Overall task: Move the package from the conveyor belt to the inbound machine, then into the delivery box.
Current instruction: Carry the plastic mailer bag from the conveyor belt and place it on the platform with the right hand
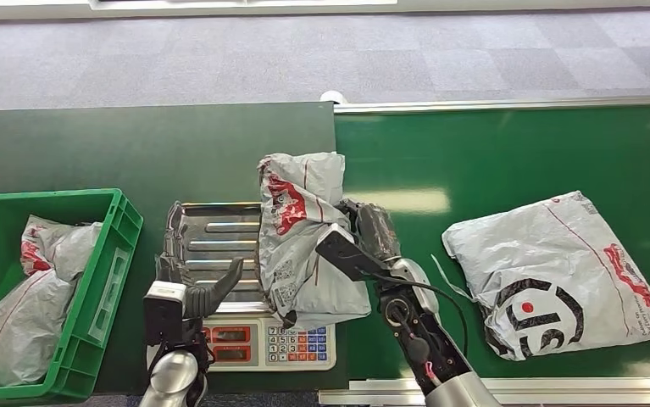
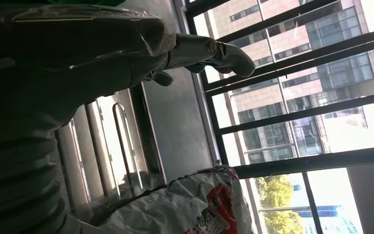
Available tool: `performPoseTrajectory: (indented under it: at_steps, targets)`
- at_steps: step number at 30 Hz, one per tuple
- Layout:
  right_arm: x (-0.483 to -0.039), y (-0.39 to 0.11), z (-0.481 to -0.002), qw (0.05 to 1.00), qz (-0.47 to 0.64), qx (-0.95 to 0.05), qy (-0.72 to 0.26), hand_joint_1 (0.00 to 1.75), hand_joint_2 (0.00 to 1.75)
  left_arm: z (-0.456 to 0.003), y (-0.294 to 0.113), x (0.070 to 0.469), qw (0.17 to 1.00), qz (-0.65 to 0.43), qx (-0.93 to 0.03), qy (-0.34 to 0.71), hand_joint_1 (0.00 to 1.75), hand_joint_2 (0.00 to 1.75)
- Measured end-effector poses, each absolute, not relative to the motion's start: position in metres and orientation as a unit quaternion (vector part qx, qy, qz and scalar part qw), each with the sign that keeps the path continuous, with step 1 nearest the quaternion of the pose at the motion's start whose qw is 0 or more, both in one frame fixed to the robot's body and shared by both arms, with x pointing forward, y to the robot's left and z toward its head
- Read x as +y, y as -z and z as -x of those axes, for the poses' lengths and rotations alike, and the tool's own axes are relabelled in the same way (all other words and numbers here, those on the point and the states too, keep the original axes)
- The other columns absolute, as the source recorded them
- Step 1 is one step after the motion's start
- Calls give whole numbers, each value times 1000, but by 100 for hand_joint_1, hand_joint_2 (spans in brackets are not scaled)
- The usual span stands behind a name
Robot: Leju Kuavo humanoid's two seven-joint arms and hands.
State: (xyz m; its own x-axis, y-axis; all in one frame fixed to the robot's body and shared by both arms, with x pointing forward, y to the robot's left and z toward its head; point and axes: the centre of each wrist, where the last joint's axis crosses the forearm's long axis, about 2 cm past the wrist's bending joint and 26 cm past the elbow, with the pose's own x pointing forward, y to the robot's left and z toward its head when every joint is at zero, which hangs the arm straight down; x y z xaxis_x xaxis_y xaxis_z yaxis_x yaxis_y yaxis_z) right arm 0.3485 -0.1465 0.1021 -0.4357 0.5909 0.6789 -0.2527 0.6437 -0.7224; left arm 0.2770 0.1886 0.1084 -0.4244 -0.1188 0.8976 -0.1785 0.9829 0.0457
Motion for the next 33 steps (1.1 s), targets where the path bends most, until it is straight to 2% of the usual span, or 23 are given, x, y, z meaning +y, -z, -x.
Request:
performPoseTrajectory:
  at_steps: [4,11,24,26,31,32,33]
  targets:
    - [-148,-99,-354,543,72,-738,-393,175,175,-277,-109,187,530,-86,-843,-27,0,175]
    - [-141,-85,-351,602,-73,-709,-359,175,175,-279,-111,185,532,-80,-843,-26,0,175]
    - [-134,-77,-348,647,-160,-660,-347,173,175,-279,-112,183,535,-78,-841,-25,0,175]
    - [-134,-78,-349,649,-165,-656,-348,160,175,-279,-112,182,535,-78,-841,-24,0,175]
    - [-133,-79,-351,652,-167,-652,-349,106,175,-278,-112,182,536,-83,-840,-23,0,175]
    - [-133,-79,-352,652,-167,-652,-348,92,175,-278,-112,182,536,-83,-840,-23,0,175]
    - [-133,-79,-352,653,-167,-652,-348,66,175,-278,-112,182,536,-83,-840,-23,0,175]
